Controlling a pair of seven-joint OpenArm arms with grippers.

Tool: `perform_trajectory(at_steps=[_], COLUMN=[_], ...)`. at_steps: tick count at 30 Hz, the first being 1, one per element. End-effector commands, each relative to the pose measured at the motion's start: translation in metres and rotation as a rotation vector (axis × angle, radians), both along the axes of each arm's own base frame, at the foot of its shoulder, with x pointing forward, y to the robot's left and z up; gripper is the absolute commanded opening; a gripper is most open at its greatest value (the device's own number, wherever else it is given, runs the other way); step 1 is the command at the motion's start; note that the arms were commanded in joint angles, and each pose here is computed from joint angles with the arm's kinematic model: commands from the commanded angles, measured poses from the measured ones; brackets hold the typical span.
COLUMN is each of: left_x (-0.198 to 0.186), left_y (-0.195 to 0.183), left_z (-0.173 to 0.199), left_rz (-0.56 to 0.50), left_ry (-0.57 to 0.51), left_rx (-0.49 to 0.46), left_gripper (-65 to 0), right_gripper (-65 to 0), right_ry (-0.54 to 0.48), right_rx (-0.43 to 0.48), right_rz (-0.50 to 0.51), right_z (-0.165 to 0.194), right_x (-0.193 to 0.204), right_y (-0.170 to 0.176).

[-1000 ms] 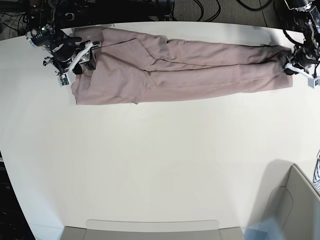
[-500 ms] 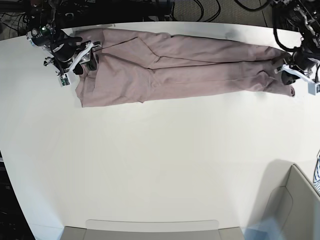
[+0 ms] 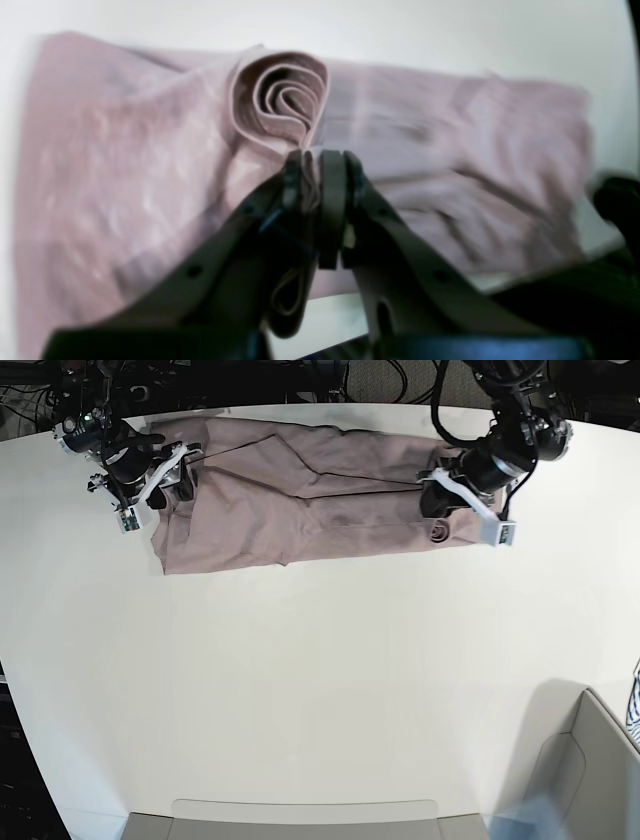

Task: Fold the T-shirt properly

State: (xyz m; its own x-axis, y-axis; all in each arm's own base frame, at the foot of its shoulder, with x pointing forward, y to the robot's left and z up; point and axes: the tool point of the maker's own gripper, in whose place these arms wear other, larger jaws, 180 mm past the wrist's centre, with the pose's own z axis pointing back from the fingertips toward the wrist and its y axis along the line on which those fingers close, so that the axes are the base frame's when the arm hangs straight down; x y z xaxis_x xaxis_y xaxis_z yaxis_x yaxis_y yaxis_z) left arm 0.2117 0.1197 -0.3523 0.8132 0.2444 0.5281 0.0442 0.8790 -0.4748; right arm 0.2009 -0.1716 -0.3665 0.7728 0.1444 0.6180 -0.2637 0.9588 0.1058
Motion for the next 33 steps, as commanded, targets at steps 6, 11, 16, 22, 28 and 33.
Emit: perform_trajectory(at_steps=[6,11,16,22,28,33], left_x=[0.014,0.016,0.02,0.018,0.018,0.018], left_y=[-0.043,-0.064,-0.07,-0.078,-0.081,-0.08], left_z=[0.003,-0.004,-0.001,0.001,0.005,0.004], left_rz=[-0.083,-0.143,-0.146,-0.17,-0.184,-0.184], left_ry=[-0.046,-0.052,-0.082,-0.089,-0.104,-0.102], left_rx=[0.049,0.083,0.079,0.071,0.072,0.074], left_gripper=[-65.0,-65.0,-65.0,-51.0,-56.9,-59.7], right_gripper=[-37.7,-37.7,-37.7,-37.7,-37.7,-37.8], right_ry=[-0.034,-0.029,-0.029,-0.031,-0.067,-0.178], right_rx=[0.004,0.004,0.004,0.004,0.033,0.231], right_rz=[0.009,0.009,0.009,0.009,-0.003,-0.15], right_z=[0.008,0.007,0.007,0.007,0.014,0.047], right_x=[0.005,0.003,0.003,0.004,0.01,0.022], right_y=[0.001,0.001,0.001,0.001,0.002,-0.021])
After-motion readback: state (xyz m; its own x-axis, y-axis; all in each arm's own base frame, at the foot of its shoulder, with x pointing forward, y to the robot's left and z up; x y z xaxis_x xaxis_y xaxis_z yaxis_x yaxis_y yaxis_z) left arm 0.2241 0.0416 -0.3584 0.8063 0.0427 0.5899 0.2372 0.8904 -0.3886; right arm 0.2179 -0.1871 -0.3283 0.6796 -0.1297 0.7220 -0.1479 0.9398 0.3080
